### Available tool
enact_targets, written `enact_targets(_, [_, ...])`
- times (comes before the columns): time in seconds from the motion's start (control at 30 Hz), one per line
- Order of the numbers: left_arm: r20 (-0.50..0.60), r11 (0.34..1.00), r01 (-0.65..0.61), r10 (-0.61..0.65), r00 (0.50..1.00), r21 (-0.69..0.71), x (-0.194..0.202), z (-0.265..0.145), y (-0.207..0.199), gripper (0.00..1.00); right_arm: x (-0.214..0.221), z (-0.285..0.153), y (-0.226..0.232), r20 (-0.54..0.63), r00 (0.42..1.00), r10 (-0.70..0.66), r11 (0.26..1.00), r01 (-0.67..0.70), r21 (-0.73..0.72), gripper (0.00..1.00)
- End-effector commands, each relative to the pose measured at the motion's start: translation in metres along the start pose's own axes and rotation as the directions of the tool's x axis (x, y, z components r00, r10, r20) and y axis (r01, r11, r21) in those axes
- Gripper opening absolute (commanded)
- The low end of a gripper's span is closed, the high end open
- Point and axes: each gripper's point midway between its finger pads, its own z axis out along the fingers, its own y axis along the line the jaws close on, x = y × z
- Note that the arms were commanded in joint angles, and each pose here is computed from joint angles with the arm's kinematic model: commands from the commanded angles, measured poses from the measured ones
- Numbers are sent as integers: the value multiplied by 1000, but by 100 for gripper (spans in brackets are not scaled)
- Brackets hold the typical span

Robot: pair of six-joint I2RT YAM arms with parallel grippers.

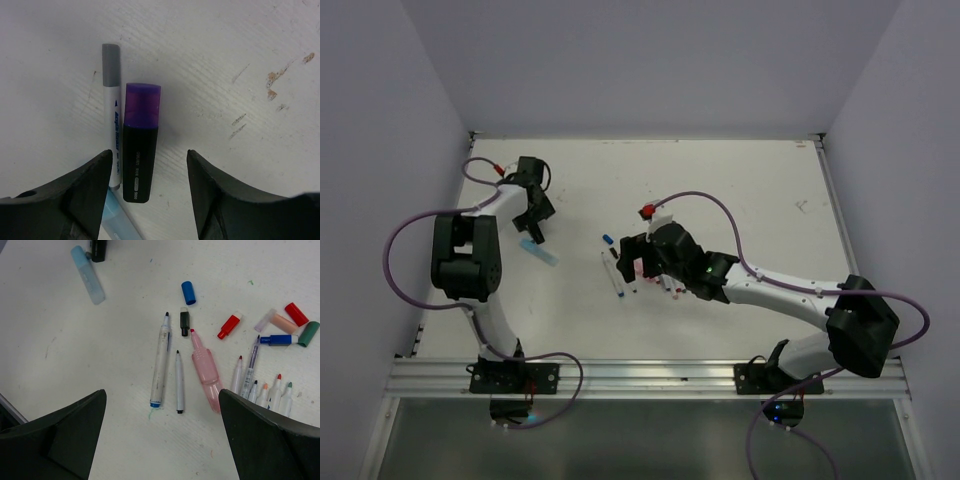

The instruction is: Open the pen caps

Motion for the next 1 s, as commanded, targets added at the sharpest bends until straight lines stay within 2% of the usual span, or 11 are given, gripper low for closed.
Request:
enact_targets(0.0, [7,1000,-11,11,1000,5,-9,5,-5,63,-13,0,1,54,998,13,1000,-13,-14,99])
enact_targets(0.27, [-32,1000,-14,14,999,6,1,19,-8,53,-8,3,1,40,999,29,999,-27,-30,98])
enact_targets(0.5, [-76,997,10,-4,997,80,18,23,-21,43,-8,4,3,42,999,26,998,-24,-50,98])
enact_targets(0.63, [-113,993,24,-11,993,115,36,25,-24,32,-8,6,8,42,999,23,997,-20,-77,97])
enact_targets(0.67, [-116,990,33,-18,993,134,37,23,-28,25,-8,7,9,43,999,22,997,-19,-81,97])
enact_targets(0.73, [-132,987,37,-16,991,154,47,22,-31,19,-9,7,12,47,999,22,995,-17,-100,96])
enact_targets(0.83, [-133,970,61,-30,991,235,51,4,-45,7,-10,9,19,52,998,22,991,-15,-136,96])
enact_targets(0.97, [-108,939,86,-53,993,334,52,-28,-61,5,-15,13,29,57,998,35,984,-25,-176,96])
